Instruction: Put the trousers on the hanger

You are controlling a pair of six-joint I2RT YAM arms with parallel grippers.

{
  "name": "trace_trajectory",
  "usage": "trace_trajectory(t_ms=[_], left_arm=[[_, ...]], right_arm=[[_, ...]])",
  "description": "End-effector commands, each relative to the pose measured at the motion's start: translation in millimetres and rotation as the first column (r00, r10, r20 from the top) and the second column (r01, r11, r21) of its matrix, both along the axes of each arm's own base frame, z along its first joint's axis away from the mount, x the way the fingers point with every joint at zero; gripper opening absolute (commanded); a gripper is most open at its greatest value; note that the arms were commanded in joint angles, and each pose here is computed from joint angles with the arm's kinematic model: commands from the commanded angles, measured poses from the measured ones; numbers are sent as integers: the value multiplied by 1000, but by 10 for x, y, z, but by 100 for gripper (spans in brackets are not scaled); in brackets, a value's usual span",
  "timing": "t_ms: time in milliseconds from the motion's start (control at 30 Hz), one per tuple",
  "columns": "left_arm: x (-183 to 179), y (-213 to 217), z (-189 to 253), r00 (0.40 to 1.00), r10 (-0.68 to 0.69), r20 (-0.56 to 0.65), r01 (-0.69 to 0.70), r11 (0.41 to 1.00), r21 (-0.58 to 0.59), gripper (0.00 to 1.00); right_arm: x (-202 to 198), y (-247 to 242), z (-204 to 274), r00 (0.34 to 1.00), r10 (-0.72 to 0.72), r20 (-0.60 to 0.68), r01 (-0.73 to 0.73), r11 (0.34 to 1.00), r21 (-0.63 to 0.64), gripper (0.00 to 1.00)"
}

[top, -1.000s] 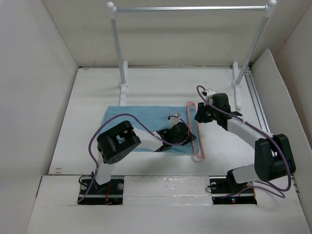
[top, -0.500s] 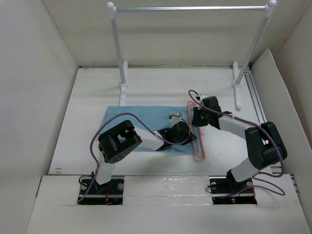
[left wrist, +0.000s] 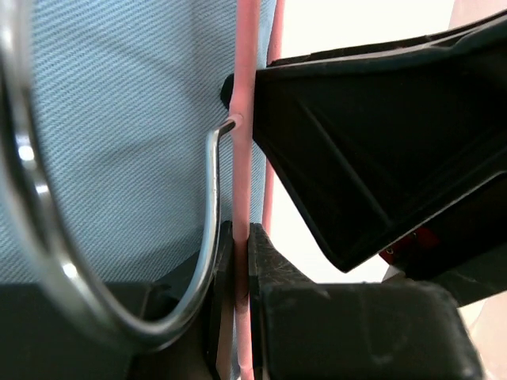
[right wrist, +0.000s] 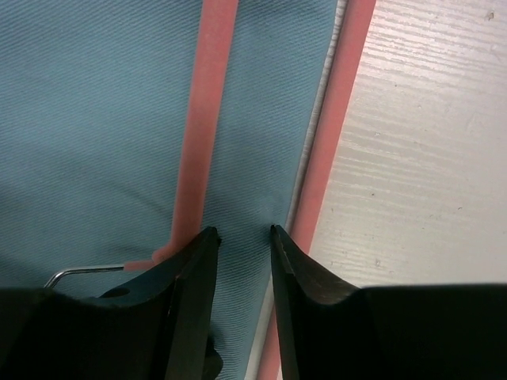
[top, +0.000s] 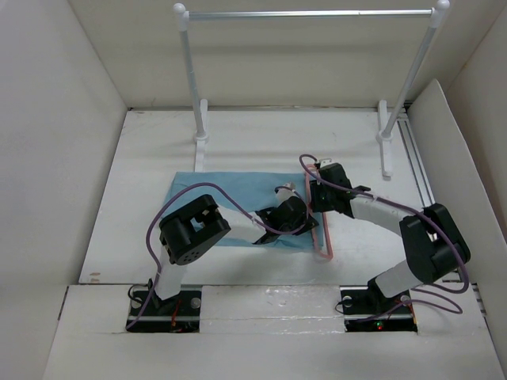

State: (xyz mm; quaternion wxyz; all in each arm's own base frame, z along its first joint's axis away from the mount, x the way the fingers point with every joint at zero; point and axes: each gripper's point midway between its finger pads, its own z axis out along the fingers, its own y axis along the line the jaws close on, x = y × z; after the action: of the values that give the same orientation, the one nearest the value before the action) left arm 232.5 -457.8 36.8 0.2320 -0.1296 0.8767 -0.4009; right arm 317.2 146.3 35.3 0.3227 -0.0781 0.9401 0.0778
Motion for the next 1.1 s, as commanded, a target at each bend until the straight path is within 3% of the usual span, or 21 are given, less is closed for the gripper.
trace_trajectory(t_ms=[0, 200, 333, 467, 533, 567, 767, 1067], left_arm=[[-27, 112, -28, 1000, -13, 3, 13, 998, 53, 0], [-21, 108, -14, 1000, -17, 7, 16, 998, 60, 0], [-17, 114, -11, 1000, -18, 9, 17, 997, 71, 0], [-7, 156, -19, 1000, -13, 14, 12, 995, 97, 0], [0, 175, 2, 1000, -12, 22, 10, 994, 105, 0], [8, 201, 11, 1000, -8, 28, 5, 993, 117, 0], [15, 355, -70, 1000, 3, 27, -7, 986, 168, 0], [274, 780, -42, 996, 61, 72, -77, 964, 253, 0]], right_arm=[[-63, -69, 7, 999, -32, -2, 32, 999, -29, 39], [-223, -54, -221, 998, -29, -62, 28, 999, -21, 44], [-313, 71, -396, 993, 5, -115, 5, 996, 87, 47], [-380, 206, -524, 989, 40, -143, -13, 983, 181, 34], [-386, 263, -530, 987, 64, -148, -30, 975, 222, 18], [-363, 253, -496, 988, 67, -136, -33, 971, 237, 0], [-132, 115, 9, 998, 53, 23, -58, 966, 253, 0], [-34, -539, 503, 995, -28, 92, 12, 986, 167, 0]])
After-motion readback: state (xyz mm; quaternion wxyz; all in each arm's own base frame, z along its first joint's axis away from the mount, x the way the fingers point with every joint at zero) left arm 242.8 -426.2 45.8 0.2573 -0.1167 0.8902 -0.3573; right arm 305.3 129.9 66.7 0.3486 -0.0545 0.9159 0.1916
